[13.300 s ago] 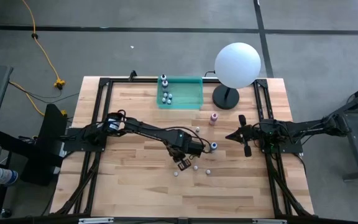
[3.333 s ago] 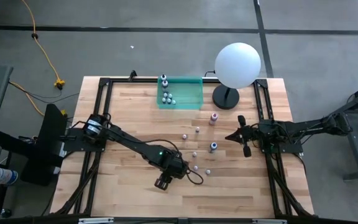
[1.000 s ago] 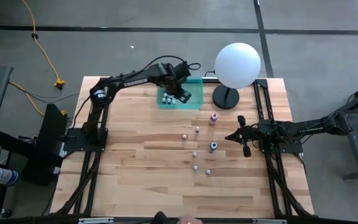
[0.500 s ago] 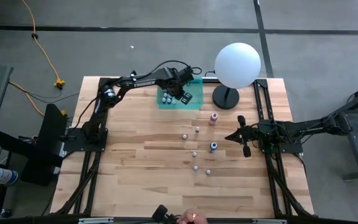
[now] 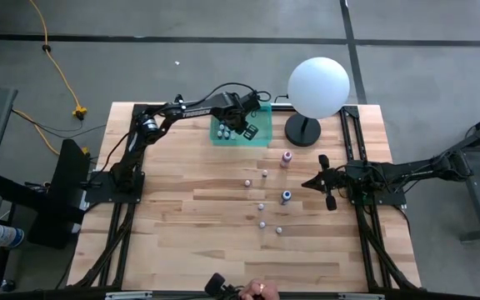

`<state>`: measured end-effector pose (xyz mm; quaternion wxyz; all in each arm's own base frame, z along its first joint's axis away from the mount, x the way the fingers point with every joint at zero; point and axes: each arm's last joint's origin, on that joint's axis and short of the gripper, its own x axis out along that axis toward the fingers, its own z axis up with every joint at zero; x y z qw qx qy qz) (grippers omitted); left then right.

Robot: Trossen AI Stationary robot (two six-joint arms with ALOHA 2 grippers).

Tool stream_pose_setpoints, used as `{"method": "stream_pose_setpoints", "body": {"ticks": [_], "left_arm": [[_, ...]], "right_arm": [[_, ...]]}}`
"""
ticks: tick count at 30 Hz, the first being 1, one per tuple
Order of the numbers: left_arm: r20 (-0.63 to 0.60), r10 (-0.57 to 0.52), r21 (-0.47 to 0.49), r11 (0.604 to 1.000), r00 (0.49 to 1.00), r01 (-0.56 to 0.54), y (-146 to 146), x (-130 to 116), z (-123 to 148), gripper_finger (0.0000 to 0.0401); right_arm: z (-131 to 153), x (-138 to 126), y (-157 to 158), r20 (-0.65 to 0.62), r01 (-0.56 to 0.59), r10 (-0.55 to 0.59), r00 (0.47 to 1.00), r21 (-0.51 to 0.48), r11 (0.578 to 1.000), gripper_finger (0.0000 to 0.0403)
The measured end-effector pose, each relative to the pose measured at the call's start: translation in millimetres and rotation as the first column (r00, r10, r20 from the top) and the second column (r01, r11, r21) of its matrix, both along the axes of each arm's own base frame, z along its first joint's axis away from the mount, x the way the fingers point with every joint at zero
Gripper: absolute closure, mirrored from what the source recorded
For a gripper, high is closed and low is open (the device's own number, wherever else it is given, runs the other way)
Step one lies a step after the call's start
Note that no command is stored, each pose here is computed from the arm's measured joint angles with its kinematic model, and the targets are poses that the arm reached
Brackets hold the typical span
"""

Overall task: Pick & Place food coloring
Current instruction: Put the small brown food coloring bottle into the bin

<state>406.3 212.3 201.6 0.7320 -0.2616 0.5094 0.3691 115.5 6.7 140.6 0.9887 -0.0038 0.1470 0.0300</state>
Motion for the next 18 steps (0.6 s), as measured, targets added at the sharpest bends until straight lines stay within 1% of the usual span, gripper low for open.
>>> {"method": "stream_pose_setpoints", "body": {"ticks": [6,9,14,18], "left_arm": [[-0.005,0.015,-0.006,1.000,1.000,-0.015,1,1,-5,0.0343],[-0.021,0.040,-0.020,0.999,0.999,-0.040,3,-1,-9,0.0343],[-0.031,0.042,-0.030,0.999,0.999,-0.043,3,1,-16,0.0343],[-0.021,0.052,-0.027,0.998,0.998,-0.053,4,1,-15,0.0343]], "right_arm": [[0,0,0,0.000,0.001,-0.001,1.000,0.000,1.000,0.0402],[0,0,0,0.000,0.000,0.000,1.000,0.000,1.000,0.0402],[0,0,0,0.000,0.000,0.000,1.000,0.000,1.000,0.0402],[0,0,0,0.000,0.000,0.000,1.000,0.000,1.000,0.0402]]}}
